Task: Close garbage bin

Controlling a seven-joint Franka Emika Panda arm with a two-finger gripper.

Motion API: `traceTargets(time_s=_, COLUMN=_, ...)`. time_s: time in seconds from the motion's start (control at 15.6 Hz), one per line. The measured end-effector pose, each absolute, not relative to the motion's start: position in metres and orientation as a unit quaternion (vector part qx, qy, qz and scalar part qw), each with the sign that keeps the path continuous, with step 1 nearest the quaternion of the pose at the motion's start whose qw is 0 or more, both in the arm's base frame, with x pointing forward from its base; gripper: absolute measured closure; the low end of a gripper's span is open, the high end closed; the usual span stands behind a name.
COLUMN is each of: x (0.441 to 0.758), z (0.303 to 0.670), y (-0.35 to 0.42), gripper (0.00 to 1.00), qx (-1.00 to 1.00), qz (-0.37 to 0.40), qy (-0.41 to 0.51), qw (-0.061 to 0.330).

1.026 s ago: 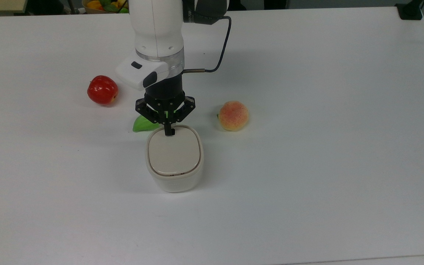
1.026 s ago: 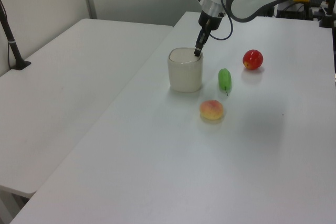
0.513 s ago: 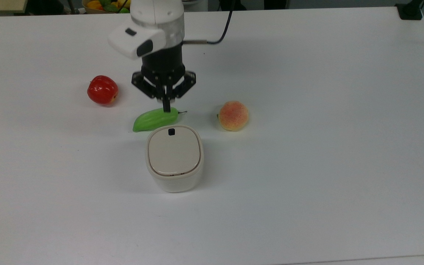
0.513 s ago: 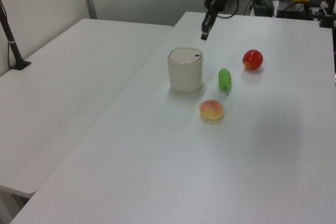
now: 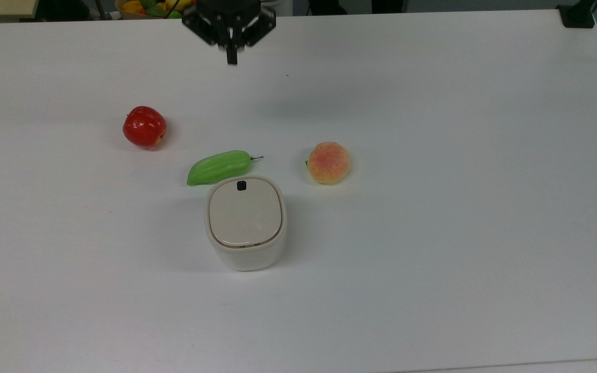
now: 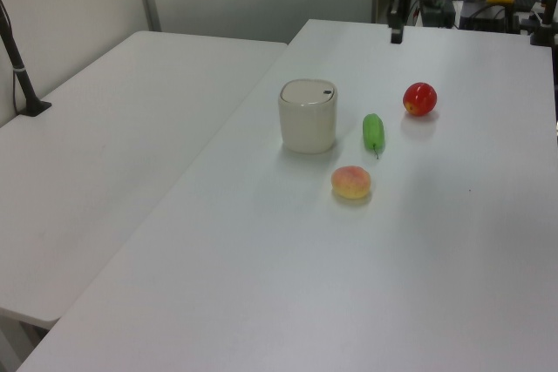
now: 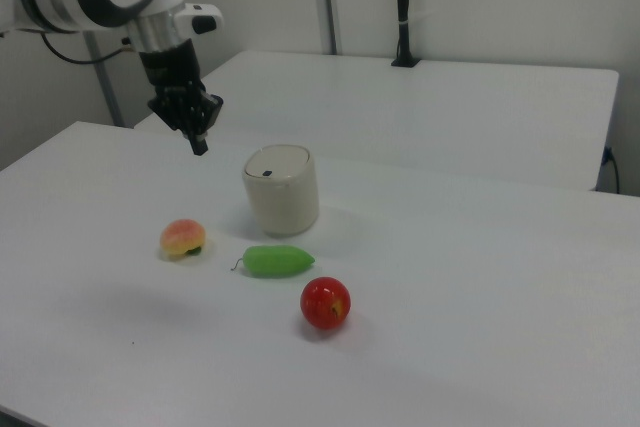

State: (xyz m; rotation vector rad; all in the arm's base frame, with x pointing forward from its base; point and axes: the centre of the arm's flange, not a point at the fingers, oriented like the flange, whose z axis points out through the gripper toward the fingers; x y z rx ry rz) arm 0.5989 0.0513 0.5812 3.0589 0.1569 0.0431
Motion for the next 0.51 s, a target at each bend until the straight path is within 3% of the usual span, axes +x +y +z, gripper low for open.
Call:
traceTargets(time_s=0.32, x=0.578, z=0.596, y=0.046, gripper=0.97, qx=0.998, qz=0.002, qy=0.045, qw=0.043)
traceTargets(time_s=0.51, x=0.575, z=0.598, y=0.035, gripper=0.74, qx=0.998, qz=0.001, qy=0.036, qw=0.044)
